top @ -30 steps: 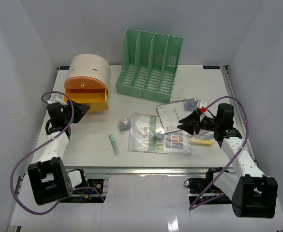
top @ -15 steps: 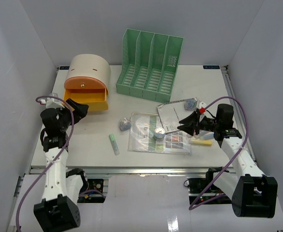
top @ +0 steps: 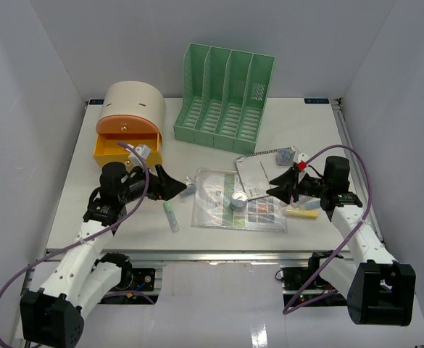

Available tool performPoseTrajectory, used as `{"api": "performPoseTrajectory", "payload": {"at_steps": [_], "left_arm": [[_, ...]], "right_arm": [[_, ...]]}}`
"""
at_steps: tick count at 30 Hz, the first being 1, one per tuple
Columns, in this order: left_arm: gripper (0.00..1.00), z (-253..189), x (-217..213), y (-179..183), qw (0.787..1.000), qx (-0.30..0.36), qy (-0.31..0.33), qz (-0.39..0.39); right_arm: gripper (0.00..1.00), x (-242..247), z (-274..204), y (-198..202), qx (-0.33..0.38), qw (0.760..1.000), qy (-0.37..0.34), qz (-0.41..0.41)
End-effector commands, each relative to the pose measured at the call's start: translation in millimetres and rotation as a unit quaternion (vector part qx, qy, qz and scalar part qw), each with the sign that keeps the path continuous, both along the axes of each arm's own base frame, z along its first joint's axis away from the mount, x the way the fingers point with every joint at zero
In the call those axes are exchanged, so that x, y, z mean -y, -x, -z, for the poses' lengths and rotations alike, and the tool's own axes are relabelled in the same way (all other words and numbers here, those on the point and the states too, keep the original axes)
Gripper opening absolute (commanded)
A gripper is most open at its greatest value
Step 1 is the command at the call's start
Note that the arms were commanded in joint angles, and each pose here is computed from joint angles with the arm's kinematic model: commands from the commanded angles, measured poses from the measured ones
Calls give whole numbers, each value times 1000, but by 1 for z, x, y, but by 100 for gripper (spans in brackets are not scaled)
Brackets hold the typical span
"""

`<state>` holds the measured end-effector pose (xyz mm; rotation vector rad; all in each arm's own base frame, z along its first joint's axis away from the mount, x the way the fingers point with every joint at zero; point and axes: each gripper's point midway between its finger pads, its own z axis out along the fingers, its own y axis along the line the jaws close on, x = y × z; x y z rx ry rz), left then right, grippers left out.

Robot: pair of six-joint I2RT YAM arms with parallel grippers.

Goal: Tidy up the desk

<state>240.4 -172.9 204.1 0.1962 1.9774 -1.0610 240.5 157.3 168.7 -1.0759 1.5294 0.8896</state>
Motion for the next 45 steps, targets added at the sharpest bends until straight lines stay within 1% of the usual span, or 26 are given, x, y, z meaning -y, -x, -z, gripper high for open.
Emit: {"api": "performPoseTrajectory", "payload": {"at_steps": [1, 3, 4, 5, 7, 8, 10, 12, 13, 14, 22, 25, 27, 29, 31, 36, 38, 39, 43, 45], "left_arm": [[98, 4, 25, -12, 999, -2, -38, -21], [98, 16, 36, -16, 997, -18, -61, -38], [98, 30, 39, -20, 995, -37, -80, -51], [98, 27, 41, -22, 994, -34, -85, -66], [98, 49, 43, -38, 979, -63, -145, -130], [98, 55, 43, -43, 972, -78, -158, -158], [98, 70, 40, -53, 952, -108, -193, -212], [98, 104, 28, -57, 915, -159, -257, -267], [98, 101, 24, -62, 904, -162, -260, -297], [98, 109, 21, -65, 894, -168, -275, -312], [98, 132, 24, -80, 860, -187, -314, -356], [95, 147, 22, -80, 846, -199, -342, -358], [90, 150, 25, -83, 843, -202, -347, -357], [82, 160, 27, -84, 839, -209, -357, -353], [80, 163, 28, -87, 837, -209, -361, -355], [71, 163, 27, -92, 833, -200, -368, -361], [71, 161, 26, -94, 833, -197, -367, -364], [73, 161, 27, -94, 833, -196, -367, -363], [90, 158, 30, -93, 839, -199, -362, -355], [96, 152, 31, -92, 842, -200, -351, -358]], "right_arm": [[47, 2, -3, -5, 9, 1000, 5, 5], [48, 2, -2, -5, 8, 1000, 7, 7], [48, 2, -1, -5, 8, 1000, 7, 7], [49, 5, -2, -8, 9, 1000, 7, 14], [50, 11, -1, -11, 7, 1000, 8, 25], [50, 11, 0, -11, 6, 1000, 9, 27], [50, 12, 0, -12, 7, 999, 10, 30], [51, 14, 0, -13, 7, 999, 11, 33], [51, 14, 0, -14, 7, 999, 11, 33], [51, 14, 0, -14, 8, 999, 12, 33], [51, 15, 0, -15, 9, 999, 13, 34], [51, 15, 0, -15, 8, 999, 13, 34], [51, 15, -1, -15, 10, 999, 13, 34], [51, 16, 0, -15, 9, 999, 14, 36], [52, 16, -1, -15, 11, 999, 14, 36], [52, 16, -1, -15, 11, 999, 13, 36], [52, 16, -1, -15, 11, 999, 13, 35], [52, 16, -1, -14, 10, 999, 12, 35], [52, 16, -2, -14, 11, 999, 12, 35], [52, 16, -2, -14, 11, 999, 12, 35]]}}
